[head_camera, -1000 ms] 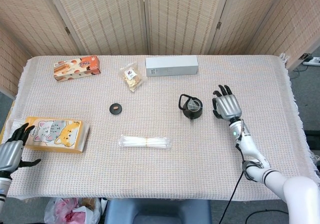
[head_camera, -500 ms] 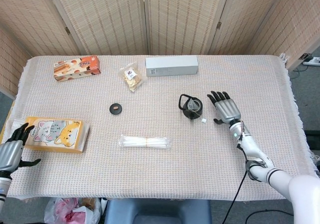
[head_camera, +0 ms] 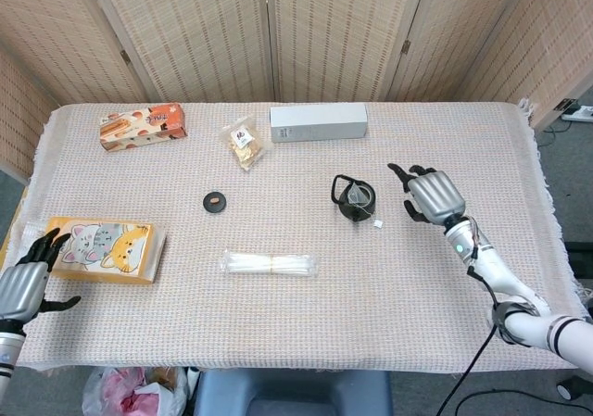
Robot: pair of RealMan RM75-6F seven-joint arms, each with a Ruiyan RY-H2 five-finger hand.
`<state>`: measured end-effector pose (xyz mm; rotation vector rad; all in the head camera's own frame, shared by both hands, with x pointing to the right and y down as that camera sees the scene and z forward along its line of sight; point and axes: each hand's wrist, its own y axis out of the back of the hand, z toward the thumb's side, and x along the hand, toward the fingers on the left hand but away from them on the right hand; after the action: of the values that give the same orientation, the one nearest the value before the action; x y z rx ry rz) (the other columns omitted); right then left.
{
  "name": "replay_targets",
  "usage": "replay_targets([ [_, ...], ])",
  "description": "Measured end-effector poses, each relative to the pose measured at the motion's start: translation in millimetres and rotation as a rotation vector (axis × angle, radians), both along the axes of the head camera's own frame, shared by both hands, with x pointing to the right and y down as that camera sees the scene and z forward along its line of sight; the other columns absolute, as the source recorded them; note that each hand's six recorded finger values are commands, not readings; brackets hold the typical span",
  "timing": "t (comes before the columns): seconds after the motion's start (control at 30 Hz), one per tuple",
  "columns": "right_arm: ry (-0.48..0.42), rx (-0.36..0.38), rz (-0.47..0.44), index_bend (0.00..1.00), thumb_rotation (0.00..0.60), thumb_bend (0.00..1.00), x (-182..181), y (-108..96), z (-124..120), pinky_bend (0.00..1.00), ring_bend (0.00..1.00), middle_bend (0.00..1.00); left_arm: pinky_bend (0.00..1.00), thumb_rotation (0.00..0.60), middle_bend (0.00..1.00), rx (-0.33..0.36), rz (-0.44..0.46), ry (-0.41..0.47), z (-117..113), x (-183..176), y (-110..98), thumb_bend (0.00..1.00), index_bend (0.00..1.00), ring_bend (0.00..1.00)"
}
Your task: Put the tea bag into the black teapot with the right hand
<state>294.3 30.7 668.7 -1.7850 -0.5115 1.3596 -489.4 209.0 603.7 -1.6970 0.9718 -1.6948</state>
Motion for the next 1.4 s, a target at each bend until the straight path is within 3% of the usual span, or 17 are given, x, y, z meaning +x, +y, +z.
replay_targets([
  [0.03, -0.001, -0.008, -0.009, 0.01, 0.6, 1.0, -3, 0, -3, 1.0, 0.86, 1.0, 0.28, 0.6, 0.0, 0.002, 0.0, 0.001, 0, 0, 0, 0.11, 0.0, 0.04],
  [0.13, -0.015, -0.057, -0.025, 0.04, 0.6, 1.0, -12, -1, -5, 1.0, 0.94, 1.0, 0.28, 0.6, 0.0, 0.009, 0.003, 0.004, -2, 1, 1, 0.11, 0.0, 0.04],
  [0.43, 0.004, -0.274, -0.063, 0.04, 0.6, 1.0, -40, -9, 7, 1.0, 0.96, 1.0, 0.28, 0.6, 0.0, 0.015, 0.004, 0.013, -6, 0, 2, 0.11, 0.0, 0.04],
  [0.6, 0.021, -0.306, -0.052, 0.04, 0.6, 1.0, -49, -15, 21, 1.0, 0.97, 1.0, 0.28, 0.6, 0.0, 0.019, 0.0, 0.017, -7, -1, 2, 0.11, 0.0, 0.04],
  [1.4, 0.101, -0.411, -0.078, 0.1, 0.6, 1.0, -56, 3, 68, 1.0, 0.97, 1.0, 0.28, 0.6, 0.0, 0.015, -0.016, 0.02, -7, -5, 1, 0.11, 0.0, 0.04],
])
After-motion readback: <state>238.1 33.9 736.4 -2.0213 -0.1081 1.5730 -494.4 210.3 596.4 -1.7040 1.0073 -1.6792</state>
